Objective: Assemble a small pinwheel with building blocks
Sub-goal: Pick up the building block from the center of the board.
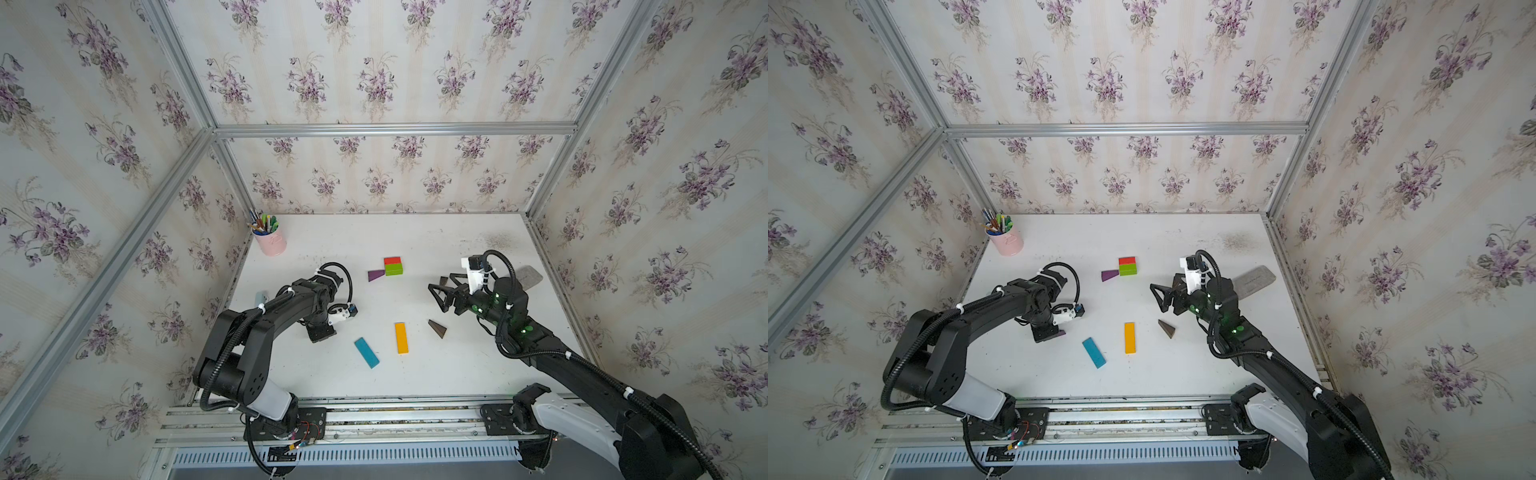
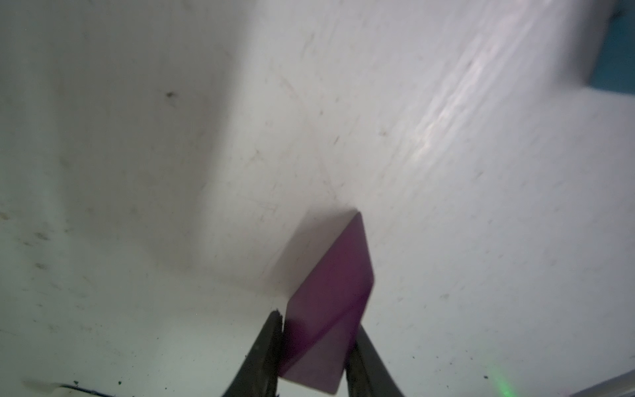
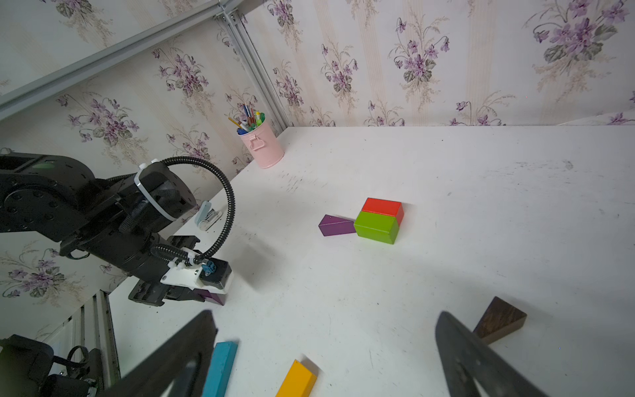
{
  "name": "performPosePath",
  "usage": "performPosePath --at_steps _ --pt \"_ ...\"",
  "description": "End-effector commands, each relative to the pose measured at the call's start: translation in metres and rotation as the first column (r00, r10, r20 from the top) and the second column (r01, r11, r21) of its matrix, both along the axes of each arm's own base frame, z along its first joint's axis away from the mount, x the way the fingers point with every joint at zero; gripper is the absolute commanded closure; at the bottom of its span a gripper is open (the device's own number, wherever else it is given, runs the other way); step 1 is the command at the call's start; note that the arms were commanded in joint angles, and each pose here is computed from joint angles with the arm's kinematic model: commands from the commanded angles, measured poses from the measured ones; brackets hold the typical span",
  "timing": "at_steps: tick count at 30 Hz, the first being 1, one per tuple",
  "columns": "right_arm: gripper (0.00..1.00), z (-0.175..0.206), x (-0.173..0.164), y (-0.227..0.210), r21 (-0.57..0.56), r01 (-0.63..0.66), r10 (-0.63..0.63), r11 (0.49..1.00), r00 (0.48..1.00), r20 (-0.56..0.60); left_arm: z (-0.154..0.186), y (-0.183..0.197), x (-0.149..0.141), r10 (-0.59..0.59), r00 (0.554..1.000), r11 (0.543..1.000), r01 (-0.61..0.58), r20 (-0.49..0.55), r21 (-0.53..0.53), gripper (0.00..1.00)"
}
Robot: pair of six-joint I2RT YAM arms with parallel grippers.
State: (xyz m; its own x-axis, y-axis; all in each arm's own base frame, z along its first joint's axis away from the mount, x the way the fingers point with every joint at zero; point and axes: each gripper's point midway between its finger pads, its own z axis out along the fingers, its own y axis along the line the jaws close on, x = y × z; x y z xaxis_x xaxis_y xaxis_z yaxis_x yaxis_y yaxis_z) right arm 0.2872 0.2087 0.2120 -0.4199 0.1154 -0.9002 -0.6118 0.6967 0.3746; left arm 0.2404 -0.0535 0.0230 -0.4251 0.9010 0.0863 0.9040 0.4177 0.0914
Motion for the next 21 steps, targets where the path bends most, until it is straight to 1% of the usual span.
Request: performPosePath --at_steps 1,3,11,17,21 --pt "0.0 0.005 0.001 0.0 0.008 0.002 -0.002 1.0 1.0 0.013 0.001 -0.002 0.0 -0.002 1.0 1.0 0.002 -0.006 -0.016 0.72" --pt "0.0 0.005 0.001 0.0 0.008 0.003 -0.003 1.0 1.0 0.013 0.001 -0.002 0.0 -0.002 1.0 1.0 0.001 -0.006 -0.016 0.73" --pt "0.0 0.006 0.0 0.0 0.01 0.0 0.0 1.0 1.0 0.013 0.005 -0.006 0.003 -0.01 1.0 0.999 0.01 0.004 -0.035 0.74" --pt "0.01 0.005 0.0 0.001 0.014 -0.004 0.004 1.0 1.0 0.012 0.021 -0.014 0.009 -0.04 0.999 0.996 0.042 0.025 -0.075 0.73" --pt "0.0 0.001 0.003 0.002 0.012 -0.005 0.005 1.0 1.0 -0.003 0.031 -0.015 0.017 -0.066 0.996 0.995 0.071 0.057 -0.074 0.73"
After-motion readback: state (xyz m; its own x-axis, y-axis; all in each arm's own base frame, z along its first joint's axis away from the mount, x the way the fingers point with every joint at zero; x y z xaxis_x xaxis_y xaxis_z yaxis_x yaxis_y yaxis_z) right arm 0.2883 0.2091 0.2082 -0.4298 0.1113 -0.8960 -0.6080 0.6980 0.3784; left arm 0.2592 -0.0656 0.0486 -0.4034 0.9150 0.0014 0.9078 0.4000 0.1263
